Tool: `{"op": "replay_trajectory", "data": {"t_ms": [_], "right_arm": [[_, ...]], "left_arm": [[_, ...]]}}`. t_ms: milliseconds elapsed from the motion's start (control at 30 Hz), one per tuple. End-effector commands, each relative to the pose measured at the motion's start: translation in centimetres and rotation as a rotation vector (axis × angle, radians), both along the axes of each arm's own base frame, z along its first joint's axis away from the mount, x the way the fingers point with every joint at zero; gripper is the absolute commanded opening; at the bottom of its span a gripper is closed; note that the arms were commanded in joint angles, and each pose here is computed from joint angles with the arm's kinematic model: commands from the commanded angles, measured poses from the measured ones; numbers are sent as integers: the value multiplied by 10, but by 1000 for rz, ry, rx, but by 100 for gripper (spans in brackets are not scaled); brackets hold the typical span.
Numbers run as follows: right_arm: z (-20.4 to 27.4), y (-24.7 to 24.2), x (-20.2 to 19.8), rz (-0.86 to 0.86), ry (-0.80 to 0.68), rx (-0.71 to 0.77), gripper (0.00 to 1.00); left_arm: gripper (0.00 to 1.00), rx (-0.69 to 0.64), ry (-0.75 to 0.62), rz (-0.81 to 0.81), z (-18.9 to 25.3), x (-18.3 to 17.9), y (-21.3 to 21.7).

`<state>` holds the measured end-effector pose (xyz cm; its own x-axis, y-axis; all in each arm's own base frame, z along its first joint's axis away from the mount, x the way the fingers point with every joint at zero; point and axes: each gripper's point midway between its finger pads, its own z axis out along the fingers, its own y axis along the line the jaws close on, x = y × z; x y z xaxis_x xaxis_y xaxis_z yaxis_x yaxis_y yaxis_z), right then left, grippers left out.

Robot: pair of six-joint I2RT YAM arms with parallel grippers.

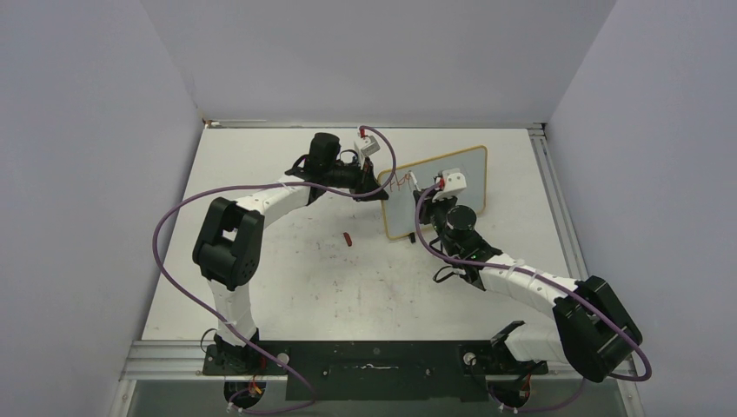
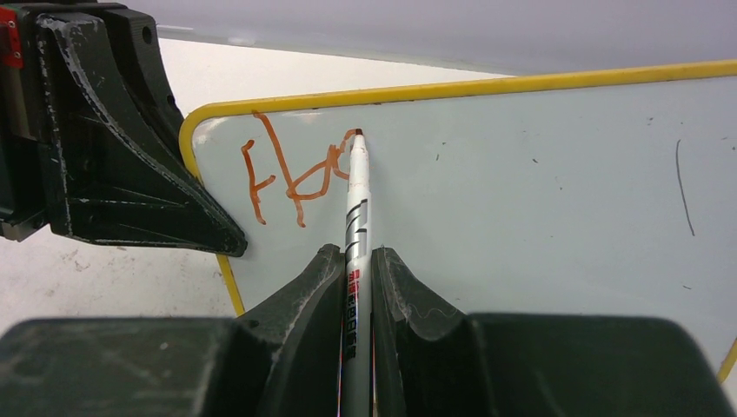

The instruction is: Write a sentence on the whiteboard

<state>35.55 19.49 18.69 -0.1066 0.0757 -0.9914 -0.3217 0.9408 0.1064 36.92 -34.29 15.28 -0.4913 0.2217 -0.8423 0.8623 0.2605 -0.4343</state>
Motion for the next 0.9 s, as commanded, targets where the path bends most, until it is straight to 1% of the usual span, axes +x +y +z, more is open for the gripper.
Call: {"op": "replay_trajectory", "data": {"t_ms": [0,367,867], "right_arm": [[17,-10,9,-65,-39,27,5],[-3,-15,0,-64,22,17,5],[-12,6,-14,37,39,15,5]], "left_arm": [[0,45,84,-68,-22,-25,-6],[0,46,85,-68,-22,-25,-6],[0,46,84,-67,-21,-25,-6]]}}
